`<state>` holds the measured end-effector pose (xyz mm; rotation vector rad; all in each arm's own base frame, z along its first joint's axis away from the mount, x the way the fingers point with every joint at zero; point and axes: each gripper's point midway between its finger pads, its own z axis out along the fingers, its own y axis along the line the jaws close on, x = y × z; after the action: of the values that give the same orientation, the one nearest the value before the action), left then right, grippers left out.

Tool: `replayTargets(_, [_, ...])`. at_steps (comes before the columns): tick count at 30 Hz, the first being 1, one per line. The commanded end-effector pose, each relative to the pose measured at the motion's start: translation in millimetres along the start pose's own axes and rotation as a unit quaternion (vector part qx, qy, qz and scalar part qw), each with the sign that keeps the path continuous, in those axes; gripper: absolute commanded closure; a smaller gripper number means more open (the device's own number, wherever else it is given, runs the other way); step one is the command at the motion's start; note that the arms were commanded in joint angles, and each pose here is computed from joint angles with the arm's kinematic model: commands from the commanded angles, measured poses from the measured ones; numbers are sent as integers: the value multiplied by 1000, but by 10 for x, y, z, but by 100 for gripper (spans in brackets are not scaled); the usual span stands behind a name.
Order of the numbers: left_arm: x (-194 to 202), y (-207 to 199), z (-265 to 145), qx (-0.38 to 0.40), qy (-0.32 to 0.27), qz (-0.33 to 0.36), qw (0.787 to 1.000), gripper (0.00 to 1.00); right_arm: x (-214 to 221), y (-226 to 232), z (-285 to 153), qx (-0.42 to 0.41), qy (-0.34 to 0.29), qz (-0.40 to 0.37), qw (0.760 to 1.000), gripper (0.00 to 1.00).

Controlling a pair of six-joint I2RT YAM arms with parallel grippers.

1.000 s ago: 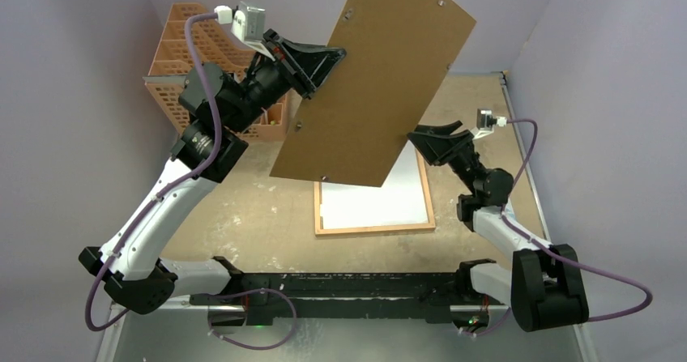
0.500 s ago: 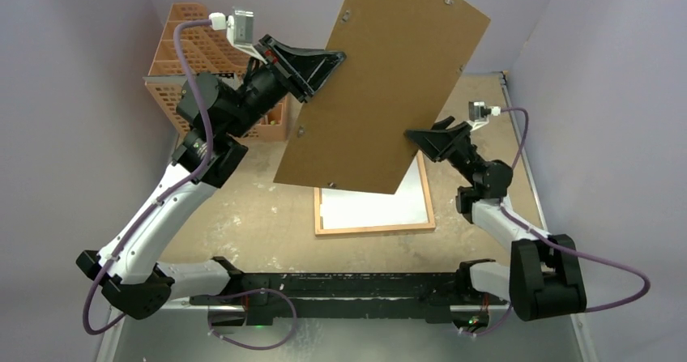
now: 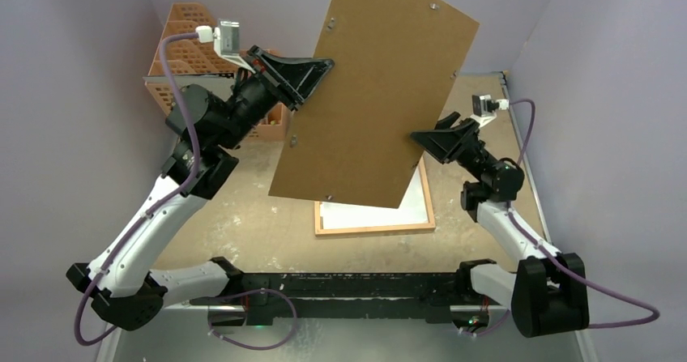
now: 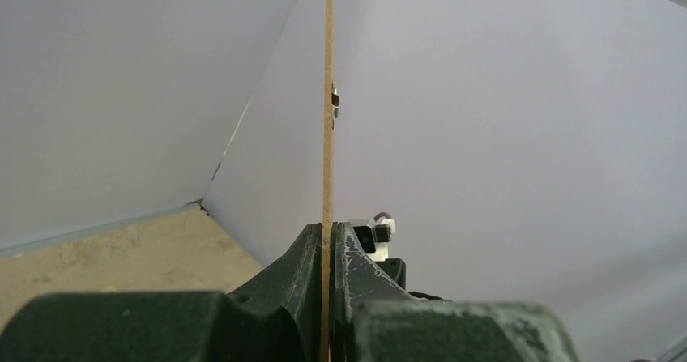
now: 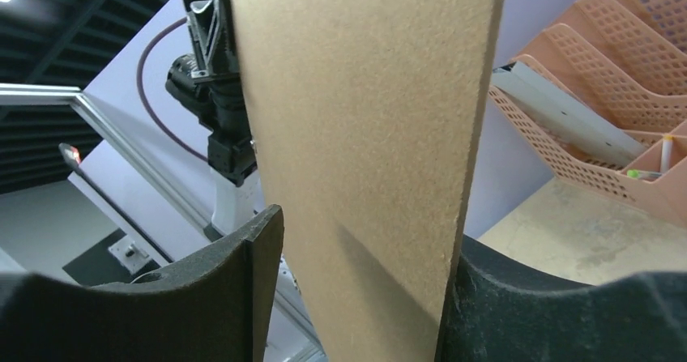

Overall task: Put the photo into the frame
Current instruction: Turn over the photo frame item on the photo frame.

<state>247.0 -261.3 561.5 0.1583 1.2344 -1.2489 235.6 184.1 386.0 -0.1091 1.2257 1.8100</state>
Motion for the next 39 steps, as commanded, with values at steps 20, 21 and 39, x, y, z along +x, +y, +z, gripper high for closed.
replayTargets(20, [-744, -184, -385, -18, -148, -12, 989, 100, -303, 1535, 172, -68, -45, -211, 974, 79])
replayTargets(21, [-740, -181, -395, -18, -148, -12, 989, 100, -314, 1534, 178, -65, -47, -202, 976, 79])
replayTargets(39, [-686, 17, -510, -62, -156, -10, 986, 100, -491, 1719, 211, -74, -92, -175, 977, 94])
